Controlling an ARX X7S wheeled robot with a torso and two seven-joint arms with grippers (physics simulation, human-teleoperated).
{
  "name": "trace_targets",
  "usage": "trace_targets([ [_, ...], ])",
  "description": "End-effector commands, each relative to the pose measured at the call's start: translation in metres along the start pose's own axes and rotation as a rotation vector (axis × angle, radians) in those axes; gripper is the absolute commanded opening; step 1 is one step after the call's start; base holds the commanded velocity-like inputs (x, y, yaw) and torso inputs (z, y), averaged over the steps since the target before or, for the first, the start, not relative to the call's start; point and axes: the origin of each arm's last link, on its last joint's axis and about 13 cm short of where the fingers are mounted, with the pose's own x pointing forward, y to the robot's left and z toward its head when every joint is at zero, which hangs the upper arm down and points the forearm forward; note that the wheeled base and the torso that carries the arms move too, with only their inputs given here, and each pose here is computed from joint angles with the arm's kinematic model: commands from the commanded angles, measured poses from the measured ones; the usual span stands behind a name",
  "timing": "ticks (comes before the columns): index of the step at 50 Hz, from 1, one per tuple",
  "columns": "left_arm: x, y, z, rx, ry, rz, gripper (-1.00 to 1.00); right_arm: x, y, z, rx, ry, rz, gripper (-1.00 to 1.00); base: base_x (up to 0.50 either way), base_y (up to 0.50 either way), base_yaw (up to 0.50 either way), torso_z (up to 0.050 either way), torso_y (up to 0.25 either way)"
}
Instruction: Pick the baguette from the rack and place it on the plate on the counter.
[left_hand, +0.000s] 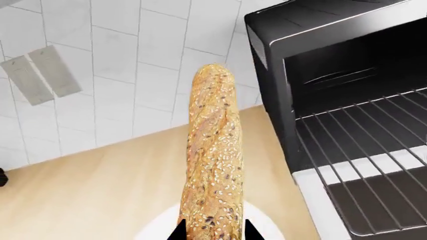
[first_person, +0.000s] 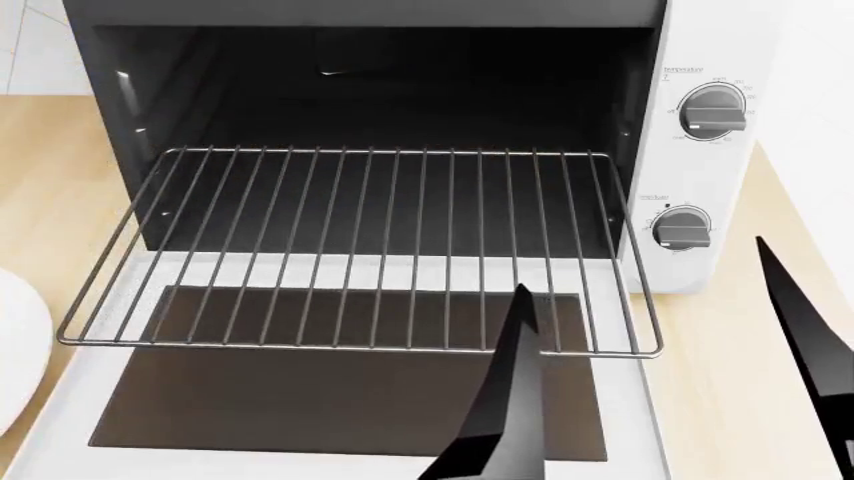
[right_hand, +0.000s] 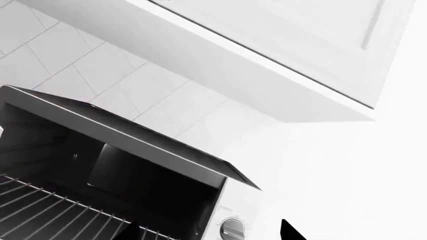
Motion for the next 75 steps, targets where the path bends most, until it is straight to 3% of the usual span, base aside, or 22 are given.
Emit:
trace_targets([
  [1,0.004,0.008,0.002,-0.059,-0.006,0.077,-1.0,0.001,0.0,0.001,-0.006,-0.005,0.002,1.0,0.0,0.0,0.0,0.0,0.0],
  [10,0.019,0.018,-0.008,-0.088,0.054,0.105,-1.0,0.0,0.0,0.001,-0.005,-0.004,0.005,1.0,0.0,0.0,0.0,0.0,0.0],
  [31,0.032,0.022,-0.03,-0.077,0.161,0.069,-1.0,0.0,0.001,0.0,-0.007,-0.002,0.009,1.0,0.0,0.0,0.0,0.0,0.0],
  [49,0.022,0.018,-0.023,-0.086,0.197,0.073,-1.0,0.0,0.001,0.001,-0.008,-0.006,0.009,1.0,0.0,0.0,0.0,0.0,0.0],
  [75,0.034,0.012,-0.053,-0.09,0.295,0.07,-1.0,-0.001,0.001,0.001,-0.012,-0.007,0.013,1.0,0.0,0.0,0.0,0.0,0.0],
])
